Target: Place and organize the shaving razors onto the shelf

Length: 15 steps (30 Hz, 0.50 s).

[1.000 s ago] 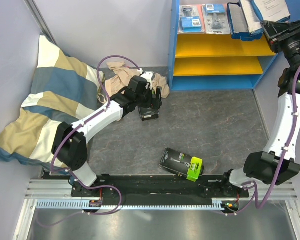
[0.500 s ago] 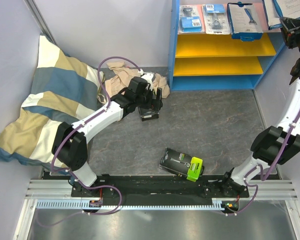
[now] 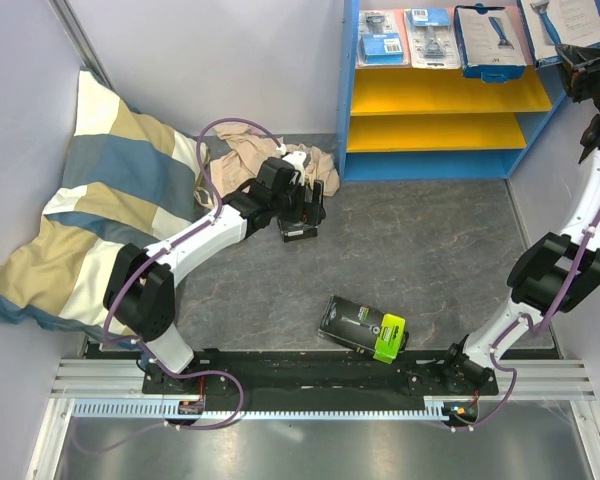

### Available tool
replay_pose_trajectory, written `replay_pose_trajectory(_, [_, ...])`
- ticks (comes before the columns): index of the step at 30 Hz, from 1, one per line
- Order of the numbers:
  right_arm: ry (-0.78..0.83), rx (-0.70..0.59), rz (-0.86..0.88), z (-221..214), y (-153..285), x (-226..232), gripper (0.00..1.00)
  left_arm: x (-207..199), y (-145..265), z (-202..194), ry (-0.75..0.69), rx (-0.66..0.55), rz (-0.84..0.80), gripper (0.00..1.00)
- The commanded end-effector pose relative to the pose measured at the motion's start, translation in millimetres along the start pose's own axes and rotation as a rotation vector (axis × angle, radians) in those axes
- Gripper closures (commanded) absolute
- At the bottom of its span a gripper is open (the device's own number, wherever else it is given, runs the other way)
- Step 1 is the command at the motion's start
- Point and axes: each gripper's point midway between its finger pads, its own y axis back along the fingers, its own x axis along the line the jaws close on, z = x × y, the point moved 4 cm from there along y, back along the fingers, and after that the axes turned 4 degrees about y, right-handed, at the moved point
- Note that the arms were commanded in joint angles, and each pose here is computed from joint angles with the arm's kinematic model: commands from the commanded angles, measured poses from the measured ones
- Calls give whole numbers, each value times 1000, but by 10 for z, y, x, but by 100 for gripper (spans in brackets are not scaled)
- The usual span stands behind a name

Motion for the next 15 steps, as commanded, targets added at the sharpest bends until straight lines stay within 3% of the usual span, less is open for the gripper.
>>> replay_pose_trajectory(1, [1,-29,80,141,-15,240,77,-48,28,28,46,-24,-32,0])
replay_pose_trajectory(15, [-36,-2,39,-41,-275,-26,69,-77,108,0,69,-23,-52,0])
